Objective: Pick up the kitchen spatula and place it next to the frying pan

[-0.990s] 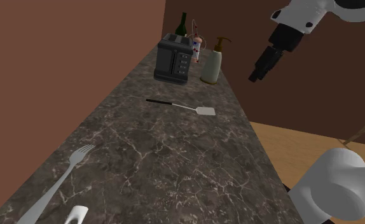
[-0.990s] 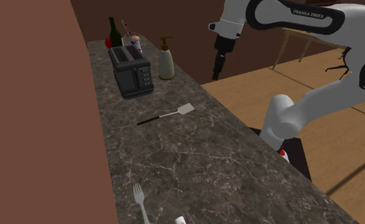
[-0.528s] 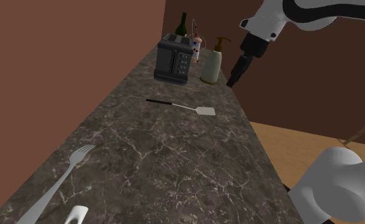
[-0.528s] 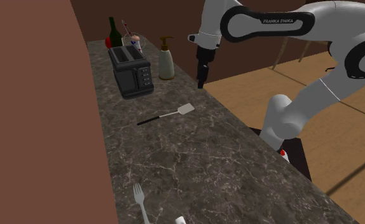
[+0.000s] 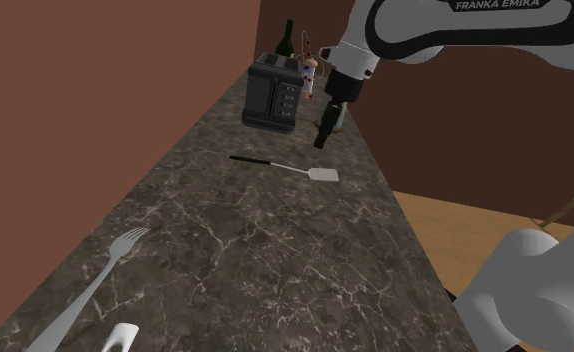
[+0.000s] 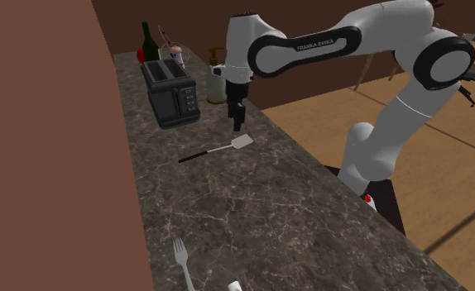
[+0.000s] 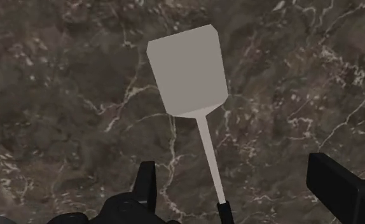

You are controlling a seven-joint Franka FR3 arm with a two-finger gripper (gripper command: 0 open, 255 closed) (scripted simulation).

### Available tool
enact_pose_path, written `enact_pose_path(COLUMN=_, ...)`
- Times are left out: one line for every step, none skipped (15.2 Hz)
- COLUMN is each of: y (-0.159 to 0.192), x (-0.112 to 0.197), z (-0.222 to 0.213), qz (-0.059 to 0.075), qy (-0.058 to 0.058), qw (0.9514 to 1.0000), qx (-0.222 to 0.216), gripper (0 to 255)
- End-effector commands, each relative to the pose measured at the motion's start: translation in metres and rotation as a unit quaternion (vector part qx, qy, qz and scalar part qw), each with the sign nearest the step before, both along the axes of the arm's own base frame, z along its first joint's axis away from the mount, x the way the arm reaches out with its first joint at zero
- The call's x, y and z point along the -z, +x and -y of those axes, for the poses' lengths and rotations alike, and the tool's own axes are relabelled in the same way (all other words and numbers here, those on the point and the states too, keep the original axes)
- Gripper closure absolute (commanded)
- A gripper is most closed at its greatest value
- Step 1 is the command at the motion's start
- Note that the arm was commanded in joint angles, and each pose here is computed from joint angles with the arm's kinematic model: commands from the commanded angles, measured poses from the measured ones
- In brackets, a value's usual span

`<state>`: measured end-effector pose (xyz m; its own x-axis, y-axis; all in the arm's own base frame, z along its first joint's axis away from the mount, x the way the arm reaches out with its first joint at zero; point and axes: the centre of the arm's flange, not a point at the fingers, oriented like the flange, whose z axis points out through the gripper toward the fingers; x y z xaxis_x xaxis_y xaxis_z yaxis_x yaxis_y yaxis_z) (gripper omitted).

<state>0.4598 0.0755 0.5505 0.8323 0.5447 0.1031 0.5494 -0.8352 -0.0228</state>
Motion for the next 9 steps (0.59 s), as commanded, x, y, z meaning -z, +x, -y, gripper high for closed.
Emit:
enact_pose_path(y=0.018, x=0.014, z=-0.015, qz=-0.002, qy=-0.006, qw=0.9994, qx=-0.034, gripper=0)
enact_pose_path(y=0.028, x=0.021, z=-0.022, qz=-0.003, qy=-0.009, qw=0.9987, qx=-0.05, gripper=0)
enact_pose_path(y=0.036, x=0.029, z=-0.03, qz=-0.004, qy=-0.012, qw=0.9978, qx=-0.066, gripper=0)
enact_pose_path(y=0.045, x=0.036, z=-0.038, qz=-0.005, qy=-0.016, qw=0.9965, qx=-0.082, gripper=0)
enact_pose_path(y=0.053, x=0.044, z=-0.047, qz=-0.007, qy=-0.019, qw=0.995, qx=-0.098, gripper=0)
enact_pose_path(y=0.058, x=0.048, z=-0.051, qz=-0.007, qy=-0.02, qw=0.9941, qx=-0.107, gripper=0)
enact_pose_path(y=0.058, x=0.053, z=-0.052, qz=-0.007, qy=-0.02, qw=0.9941, qx=-0.107, gripper=0)
enact_pose_path(y=0.058, x=0.058, z=-0.052, qz=-0.007, qy=-0.02, qw=0.9941, qx=-0.107, gripper=0)
enact_pose_path(y=0.058, x=0.064, z=-0.052, qz=-0.007, qy=-0.02, qw=0.9941, qx=-0.107, gripper=0)
